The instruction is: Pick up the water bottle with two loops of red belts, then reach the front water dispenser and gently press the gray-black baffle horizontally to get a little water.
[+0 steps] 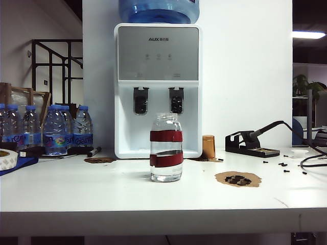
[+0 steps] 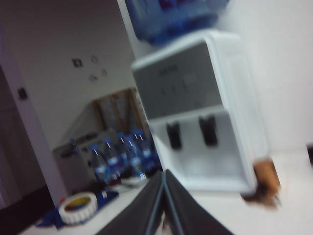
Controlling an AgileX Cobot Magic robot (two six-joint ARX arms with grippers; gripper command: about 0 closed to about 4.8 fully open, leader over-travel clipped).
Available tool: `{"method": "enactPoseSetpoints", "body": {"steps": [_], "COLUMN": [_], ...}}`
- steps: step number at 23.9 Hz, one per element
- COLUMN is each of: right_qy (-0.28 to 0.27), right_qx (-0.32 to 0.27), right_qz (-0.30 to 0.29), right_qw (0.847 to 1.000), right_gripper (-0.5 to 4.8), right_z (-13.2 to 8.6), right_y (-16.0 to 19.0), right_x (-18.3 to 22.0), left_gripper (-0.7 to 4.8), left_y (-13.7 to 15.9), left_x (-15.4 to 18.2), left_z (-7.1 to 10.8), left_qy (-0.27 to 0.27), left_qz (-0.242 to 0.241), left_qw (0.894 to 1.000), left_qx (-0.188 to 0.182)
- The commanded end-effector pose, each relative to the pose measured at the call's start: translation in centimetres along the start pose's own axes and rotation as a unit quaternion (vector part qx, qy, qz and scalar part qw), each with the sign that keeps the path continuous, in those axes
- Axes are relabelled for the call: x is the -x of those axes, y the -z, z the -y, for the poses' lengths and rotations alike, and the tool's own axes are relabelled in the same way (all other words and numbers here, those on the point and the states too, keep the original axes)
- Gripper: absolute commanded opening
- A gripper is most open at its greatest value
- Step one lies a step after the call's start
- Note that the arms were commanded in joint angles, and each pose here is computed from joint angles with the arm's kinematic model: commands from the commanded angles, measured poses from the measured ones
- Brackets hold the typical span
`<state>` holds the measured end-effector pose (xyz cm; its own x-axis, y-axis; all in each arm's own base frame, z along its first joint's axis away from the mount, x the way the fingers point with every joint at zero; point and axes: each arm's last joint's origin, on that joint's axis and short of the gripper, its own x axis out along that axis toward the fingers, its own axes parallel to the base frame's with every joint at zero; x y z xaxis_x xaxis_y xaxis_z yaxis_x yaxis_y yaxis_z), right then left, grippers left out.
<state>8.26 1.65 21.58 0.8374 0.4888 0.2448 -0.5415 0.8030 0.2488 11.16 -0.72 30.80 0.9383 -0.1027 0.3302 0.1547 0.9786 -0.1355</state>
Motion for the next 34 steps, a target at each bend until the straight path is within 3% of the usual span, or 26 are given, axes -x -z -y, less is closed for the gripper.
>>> {"method": "enactPoseSetpoints", "body": {"steps": [1, 5, 9, 10, 11, 12, 14, 15, 16, 19, 25, 30, 34], "right_qy": [-0.018, -0.1, -0.177, -0.178, -0.177, -0.162, -0.15, -0.134, -0.129, -0.149, -0.159, -0.162, -0.2], "right_qx": [0.052, 0.06, 0.026, 0.029, 0.04, 0.048, 0.066, 0.068, 0.061, 0.09, 0.077, 0.08, 0.066], "right_qz": [0.0, -0.083, -0.154, -0.161, -0.165, -0.171, -0.177, -0.193, -0.207, -0.232, -0.257, -0.265, -0.268], "right_qw": [0.999, 0.99, 0.972, 0.97, 0.969, 0.971, 0.97, 0.97, 0.968, 0.957, 0.95, 0.947, 0.94], "right_gripper": [-0.04, -0.02, 0.32, 1.31, 2.92, 3.55, 3.55, 3.93, 4.74, 4.79, 4.79, 4.79, 4.79], "right_z": [-1.7, -2.8, -2.7, -2.3, -1.8, -1.2, -0.6, -0.4, -0.2, 0.1, 0.9, 1.3, 1.1], "right_y": [-3.9, -8.4, -12.0, -13.1, -13.6, -13.8, -13.4, -13.0, -12.6, -11.7, -10.7, -10.3, -9.9], "right_x": [-0.1, -2.3, -6.2, -7.7, -8.9, -10.2, -10.8, -10.8, -10.7, -10.9, -11.7, -12.0, -12.3], "left_gripper": [2.4, 3.07, 4.65, 4.79, 4.79, 4.79, 4.79, 4.79, 4.79, 4.79, 4.79, 4.79, 4.79], "left_y": [-0.1, 1.9, 5.8, 8.6, 10.9, 13.5, 16.9, 18.5, 19.9, 22.5, 24.5, 25.2, 26.2], "left_x": [-4.0, -9.1, -12.8, -14.0, -14.7, -15.2, -15.5, -15.5, -15.4, -14.8, -14.0, -14.2, -15.9], "left_z": [0.2, 0.2, 0.3, 0.5, 0.7, 0.6, 0.9, 1.1, 1.5, 2.7, 4.8, 6.0, 7.3], "left_qy": [0.067, 0.171, 0.252, 0.276, 0.287, 0.293, 0.32, 0.34, 0.368, 0.419, 0.452, 0.451, 0.418], "left_qz": [-0.009, -0.052, -0.095, -0.114, -0.131, -0.149, -0.164, -0.164, -0.161, -0.174, -0.173, -0.175, -0.182], "left_qw": [0.998, 0.984, 0.962, 0.953, 0.948, 0.943, 0.931, 0.924, 0.914, 0.889, 0.875, 0.875, 0.89], "left_qx": [0.014, 0.02, 0.034, 0.04, 0.048, 0.052, 0.059, 0.06, 0.055, 0.061, 0.02, 0.015, 0.01]}}
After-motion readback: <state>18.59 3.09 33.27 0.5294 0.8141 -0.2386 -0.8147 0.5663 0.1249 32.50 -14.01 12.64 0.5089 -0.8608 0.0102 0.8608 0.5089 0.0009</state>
